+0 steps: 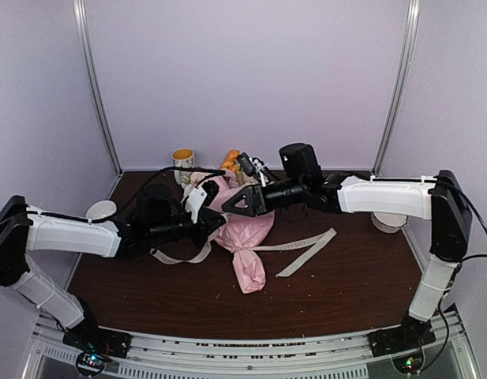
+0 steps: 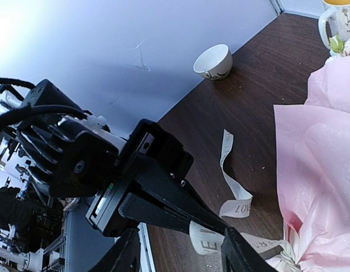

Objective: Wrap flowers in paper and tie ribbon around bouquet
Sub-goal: Cross the half-tied ribbon over the folded bouquet.

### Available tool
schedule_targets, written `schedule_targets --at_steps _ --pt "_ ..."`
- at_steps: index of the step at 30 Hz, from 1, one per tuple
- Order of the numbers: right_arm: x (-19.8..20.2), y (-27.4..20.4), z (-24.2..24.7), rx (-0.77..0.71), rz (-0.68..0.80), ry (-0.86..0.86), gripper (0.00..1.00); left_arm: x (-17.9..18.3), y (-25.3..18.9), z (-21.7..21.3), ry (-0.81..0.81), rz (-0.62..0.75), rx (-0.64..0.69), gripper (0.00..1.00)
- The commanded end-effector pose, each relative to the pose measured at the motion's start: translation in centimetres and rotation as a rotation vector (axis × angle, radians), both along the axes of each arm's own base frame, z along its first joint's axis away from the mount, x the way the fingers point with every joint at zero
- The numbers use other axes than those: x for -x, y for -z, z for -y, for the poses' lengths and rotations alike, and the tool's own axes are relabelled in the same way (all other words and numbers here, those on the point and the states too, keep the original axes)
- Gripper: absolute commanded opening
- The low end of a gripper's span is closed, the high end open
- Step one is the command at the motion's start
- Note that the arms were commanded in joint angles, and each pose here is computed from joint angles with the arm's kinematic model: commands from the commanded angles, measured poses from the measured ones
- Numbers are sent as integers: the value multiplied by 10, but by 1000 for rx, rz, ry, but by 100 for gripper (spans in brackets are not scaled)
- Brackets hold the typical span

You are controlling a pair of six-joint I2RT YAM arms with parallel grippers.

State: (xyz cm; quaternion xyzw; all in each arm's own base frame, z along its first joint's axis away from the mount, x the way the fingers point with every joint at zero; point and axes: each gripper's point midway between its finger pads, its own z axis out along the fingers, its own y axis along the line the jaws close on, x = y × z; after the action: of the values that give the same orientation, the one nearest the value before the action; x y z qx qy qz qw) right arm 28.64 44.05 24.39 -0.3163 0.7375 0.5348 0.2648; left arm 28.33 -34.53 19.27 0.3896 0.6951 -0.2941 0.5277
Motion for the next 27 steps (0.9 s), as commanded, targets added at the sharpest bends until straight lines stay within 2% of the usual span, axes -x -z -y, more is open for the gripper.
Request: schedule_targets --at_steps 1,9,14,16,22,25,27 --pt "1 -5 -7 -37 -3 -52 46 -6 -12 3 -5 32 71 0" --pt "-2 15 -3 16 -17 -43 49 -5 -9 8 10 -1 112 0" --pt "-2 18 -2 10 -30 -34 40 -4 -9 8 13 0 106 0" --pt "-4 21 0 27 -25 -15 39 -4 -9 7 14 -2 108 0" --pt "-12 32 5 81 -12 26 42 -2 -7 7 17 -14 97 0" --pt "-16 34 5 90 -7 42 49 -2 -5 7 20 -20 93 0" --pt "-15 33 5 86 -6 36 46 -2 -4 7 19 -26 91 0"
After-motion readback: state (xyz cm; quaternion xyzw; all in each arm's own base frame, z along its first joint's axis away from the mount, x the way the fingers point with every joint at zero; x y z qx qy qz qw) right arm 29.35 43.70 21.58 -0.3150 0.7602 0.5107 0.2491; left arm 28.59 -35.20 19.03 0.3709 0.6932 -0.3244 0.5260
